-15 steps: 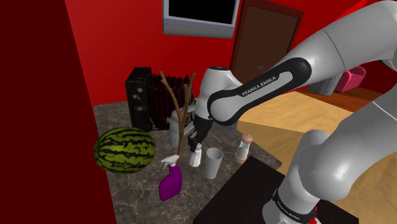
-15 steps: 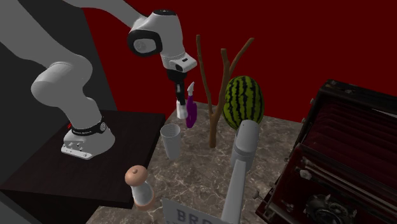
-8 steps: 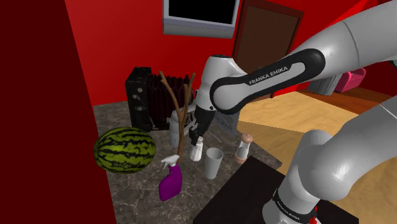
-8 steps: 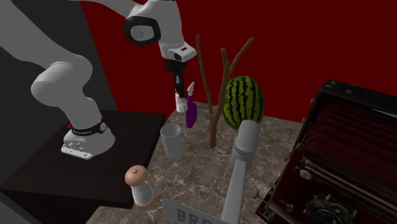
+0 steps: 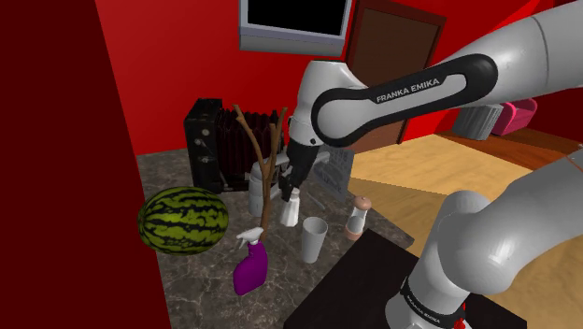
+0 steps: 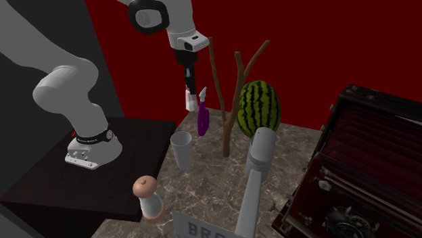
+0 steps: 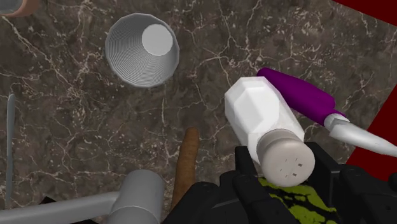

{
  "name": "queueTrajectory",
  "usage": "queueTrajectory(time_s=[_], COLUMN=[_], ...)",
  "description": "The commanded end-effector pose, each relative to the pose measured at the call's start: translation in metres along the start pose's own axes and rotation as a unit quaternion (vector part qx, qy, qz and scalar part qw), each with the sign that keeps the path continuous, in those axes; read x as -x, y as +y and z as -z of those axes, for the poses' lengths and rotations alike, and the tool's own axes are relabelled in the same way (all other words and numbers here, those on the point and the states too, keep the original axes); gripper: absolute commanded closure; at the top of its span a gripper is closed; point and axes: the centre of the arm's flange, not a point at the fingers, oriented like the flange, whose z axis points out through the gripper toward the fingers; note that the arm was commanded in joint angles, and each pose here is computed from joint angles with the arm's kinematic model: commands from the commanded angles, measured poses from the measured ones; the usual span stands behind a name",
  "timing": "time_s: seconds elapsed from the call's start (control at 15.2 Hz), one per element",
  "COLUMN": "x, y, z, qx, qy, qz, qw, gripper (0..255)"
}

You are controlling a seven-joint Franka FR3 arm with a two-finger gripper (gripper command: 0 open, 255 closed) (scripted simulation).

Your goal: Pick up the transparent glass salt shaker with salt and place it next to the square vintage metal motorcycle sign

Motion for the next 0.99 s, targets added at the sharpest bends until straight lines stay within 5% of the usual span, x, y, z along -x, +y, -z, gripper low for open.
queueTrajectory(time_s=[0.0, 0.92], x=[-0.001, -0.009], y=[-0.001, -0.006], z=[0.01, 0.083], qx=[0.0, 0.0], qy=[0.0, 0.0], qz=[0.0, 0.0], qw=[1.0, 1.0], gripper=[255, 255])
